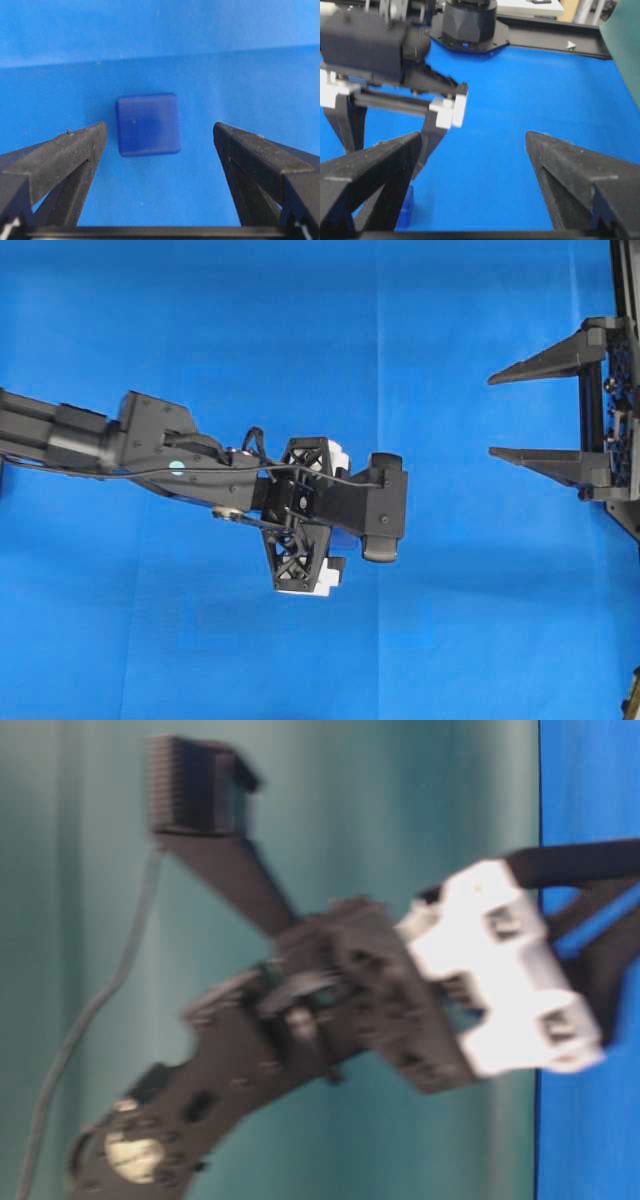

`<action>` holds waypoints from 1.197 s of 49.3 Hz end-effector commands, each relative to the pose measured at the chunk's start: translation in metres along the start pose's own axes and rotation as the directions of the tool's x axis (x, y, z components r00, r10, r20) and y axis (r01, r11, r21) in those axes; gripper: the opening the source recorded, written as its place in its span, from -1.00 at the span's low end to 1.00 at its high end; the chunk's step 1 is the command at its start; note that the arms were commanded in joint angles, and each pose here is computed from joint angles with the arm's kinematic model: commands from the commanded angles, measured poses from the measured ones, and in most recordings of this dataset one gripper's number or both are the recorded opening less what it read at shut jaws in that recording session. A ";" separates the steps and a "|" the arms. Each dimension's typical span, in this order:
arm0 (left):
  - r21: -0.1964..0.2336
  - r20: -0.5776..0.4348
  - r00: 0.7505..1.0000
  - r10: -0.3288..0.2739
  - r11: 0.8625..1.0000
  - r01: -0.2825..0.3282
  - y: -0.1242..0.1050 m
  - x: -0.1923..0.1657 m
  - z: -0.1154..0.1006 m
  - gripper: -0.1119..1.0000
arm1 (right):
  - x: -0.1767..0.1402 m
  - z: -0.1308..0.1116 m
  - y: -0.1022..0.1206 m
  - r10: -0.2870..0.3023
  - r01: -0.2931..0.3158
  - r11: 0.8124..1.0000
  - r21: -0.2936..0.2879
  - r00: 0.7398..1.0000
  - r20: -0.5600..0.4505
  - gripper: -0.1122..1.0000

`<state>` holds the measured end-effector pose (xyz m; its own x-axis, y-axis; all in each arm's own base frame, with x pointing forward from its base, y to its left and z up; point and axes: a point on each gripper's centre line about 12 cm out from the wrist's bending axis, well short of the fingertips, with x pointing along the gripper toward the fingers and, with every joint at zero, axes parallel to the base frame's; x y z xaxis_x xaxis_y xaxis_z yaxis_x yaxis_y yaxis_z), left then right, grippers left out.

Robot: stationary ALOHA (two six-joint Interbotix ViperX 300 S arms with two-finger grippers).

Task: Handover the blue block to the right arm after grasping it with the left arm, then place it in the designated position.
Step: 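Lower the left gripper around the blue cube and close it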

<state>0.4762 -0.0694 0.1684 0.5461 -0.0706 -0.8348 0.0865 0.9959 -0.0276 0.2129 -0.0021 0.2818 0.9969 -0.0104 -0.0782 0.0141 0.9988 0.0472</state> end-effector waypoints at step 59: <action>-0.029 -0.056 0.998 0.014 0.999 -0.016 0.011 0.054 -0.020 0.17 | 0.005 0.005 -0.001 -0.007 0.007 1.000 0.007 1.000 0.003 0.93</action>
<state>0.4848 -0.0584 0.0980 0.4720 -0.0468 -0.8804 0.0487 0.9984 -0.0270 0.2157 -0.0028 0.2781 0.9954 -0.0137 -0.0950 0.0184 0.9987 0.0486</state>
